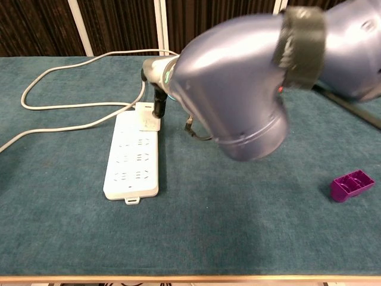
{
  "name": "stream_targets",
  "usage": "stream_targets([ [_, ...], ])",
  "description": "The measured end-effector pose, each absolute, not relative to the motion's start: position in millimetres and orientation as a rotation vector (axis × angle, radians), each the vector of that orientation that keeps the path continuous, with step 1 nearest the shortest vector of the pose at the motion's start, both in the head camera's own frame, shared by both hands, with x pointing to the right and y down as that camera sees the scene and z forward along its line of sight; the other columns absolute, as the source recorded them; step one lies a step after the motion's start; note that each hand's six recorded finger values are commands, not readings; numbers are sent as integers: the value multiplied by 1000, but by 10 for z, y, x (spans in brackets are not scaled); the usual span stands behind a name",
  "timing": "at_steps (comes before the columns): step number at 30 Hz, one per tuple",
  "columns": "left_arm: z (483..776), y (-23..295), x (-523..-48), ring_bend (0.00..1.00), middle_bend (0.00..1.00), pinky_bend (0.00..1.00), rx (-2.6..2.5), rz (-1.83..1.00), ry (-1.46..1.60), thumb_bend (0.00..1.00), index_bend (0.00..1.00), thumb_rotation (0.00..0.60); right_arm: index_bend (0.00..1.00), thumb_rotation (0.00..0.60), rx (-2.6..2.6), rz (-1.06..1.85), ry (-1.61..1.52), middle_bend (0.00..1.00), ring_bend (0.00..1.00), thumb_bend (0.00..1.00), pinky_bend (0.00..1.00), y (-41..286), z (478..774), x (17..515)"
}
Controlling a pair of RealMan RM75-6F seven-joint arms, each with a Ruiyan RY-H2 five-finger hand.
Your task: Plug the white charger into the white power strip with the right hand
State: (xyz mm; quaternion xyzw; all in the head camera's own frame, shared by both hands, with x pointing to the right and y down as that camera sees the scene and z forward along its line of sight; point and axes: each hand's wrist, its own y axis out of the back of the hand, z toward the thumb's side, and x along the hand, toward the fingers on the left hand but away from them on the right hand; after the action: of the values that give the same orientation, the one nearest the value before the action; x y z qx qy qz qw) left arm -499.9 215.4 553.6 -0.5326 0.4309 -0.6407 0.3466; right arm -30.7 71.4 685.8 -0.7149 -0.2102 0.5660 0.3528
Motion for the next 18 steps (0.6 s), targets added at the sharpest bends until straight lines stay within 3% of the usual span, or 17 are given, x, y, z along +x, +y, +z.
stream_targets([
  [4, 5531, 2163, -4987, 0, 0, 0, -1382, -1661, 1118, 153, 102, 600, 82, 600, -1835, 1477, -533, 126, 179, 470, 226, 668, 6744, -141],
  [11, 5500, 2185, -4963, 0, 0, 0, -1382, -1648, 1124, 154, 102, 600, 74, 600, -1914, 1461, -560, 350, 391, 471, 229, 741, 6523, 221],
  [18, 5515, 2202, -4935, 0, 0, 0, -1385, -1649, 1111, 153, 102, 600, 74, 600, -1962, 1332, -586, 421, 447, 471, 238, 879, 6358, 527],
])
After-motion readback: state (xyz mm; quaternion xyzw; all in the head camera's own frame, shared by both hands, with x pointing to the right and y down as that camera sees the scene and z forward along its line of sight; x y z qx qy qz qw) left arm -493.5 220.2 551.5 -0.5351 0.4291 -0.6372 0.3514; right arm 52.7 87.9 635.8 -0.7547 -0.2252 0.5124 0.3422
